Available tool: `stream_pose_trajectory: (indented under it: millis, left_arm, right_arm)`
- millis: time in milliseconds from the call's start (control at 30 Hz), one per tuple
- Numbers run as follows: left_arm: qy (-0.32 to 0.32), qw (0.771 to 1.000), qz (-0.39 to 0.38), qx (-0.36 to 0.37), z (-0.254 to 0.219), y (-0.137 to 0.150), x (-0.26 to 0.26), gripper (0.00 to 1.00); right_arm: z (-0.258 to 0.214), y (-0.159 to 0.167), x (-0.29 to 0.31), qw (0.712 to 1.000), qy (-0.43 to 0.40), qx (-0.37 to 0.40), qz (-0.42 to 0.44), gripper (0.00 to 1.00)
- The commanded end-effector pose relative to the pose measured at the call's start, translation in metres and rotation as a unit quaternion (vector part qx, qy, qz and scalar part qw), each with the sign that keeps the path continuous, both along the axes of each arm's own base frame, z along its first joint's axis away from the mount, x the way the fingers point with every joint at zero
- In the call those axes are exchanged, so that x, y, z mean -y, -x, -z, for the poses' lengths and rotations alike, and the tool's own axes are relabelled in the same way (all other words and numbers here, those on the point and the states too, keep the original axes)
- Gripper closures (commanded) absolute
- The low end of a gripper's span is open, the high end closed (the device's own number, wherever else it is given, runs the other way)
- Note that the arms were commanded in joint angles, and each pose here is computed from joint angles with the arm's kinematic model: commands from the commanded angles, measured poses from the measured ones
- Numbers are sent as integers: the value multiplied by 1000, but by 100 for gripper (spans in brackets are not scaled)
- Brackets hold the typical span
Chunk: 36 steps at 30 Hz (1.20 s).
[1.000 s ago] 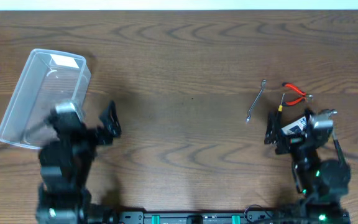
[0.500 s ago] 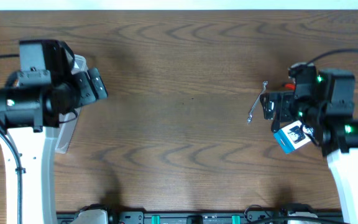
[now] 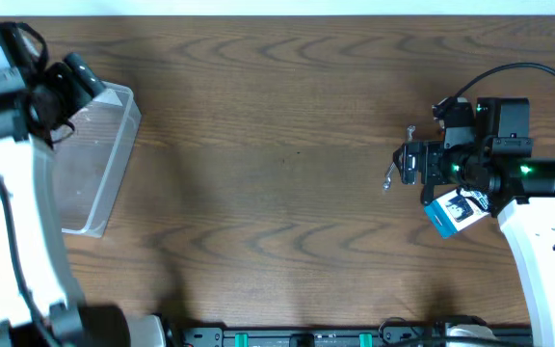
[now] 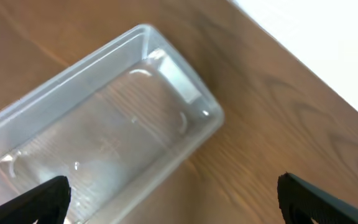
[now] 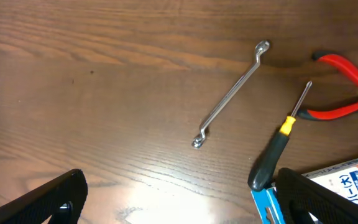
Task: Pack container
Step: 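Reach the left gripper to the clear container's far edge and grasp it, then drag the clear container with the left gripper toward table center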
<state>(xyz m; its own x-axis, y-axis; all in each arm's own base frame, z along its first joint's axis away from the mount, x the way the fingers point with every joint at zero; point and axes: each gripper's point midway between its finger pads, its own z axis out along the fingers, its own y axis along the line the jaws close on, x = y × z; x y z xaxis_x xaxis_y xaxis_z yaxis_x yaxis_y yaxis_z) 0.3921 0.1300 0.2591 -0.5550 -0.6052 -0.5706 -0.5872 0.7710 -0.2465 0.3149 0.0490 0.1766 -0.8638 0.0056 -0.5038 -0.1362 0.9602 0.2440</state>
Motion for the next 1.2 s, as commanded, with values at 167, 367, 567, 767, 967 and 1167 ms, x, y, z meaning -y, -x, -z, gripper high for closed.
stream_pose_trajectory:
  millis: [167,367,567,767,967,1167]
  left_arm:
    - [38,996,-40,-75,95,-39,-26,24]
    - [55,989,-40,-129,143,-41,-26,37]
    - [71,978,-26,-193,182,-32,-11,50]
    - [66,965,37,-249,209,-27,28,50]
    - [46,956,112,-266,212,-31,78,49]
    - [35,944,172,-281,212,-28,131,49]
  right_arm:
    - [-4,3,-1,1000,-3,-2,-8,3]
    - [-3,6,-1,1000,-3,-9,-8,4]
    - [-4,5,-1,1000,-3,-6,-8,4]
    - [-7,-1,-1,1000,-3,6,-8,4]
    - [-7,-1,-1,1000,-3,9,-8,4]
    - [-7,-1,-1,1000,-3,8,-8,4]
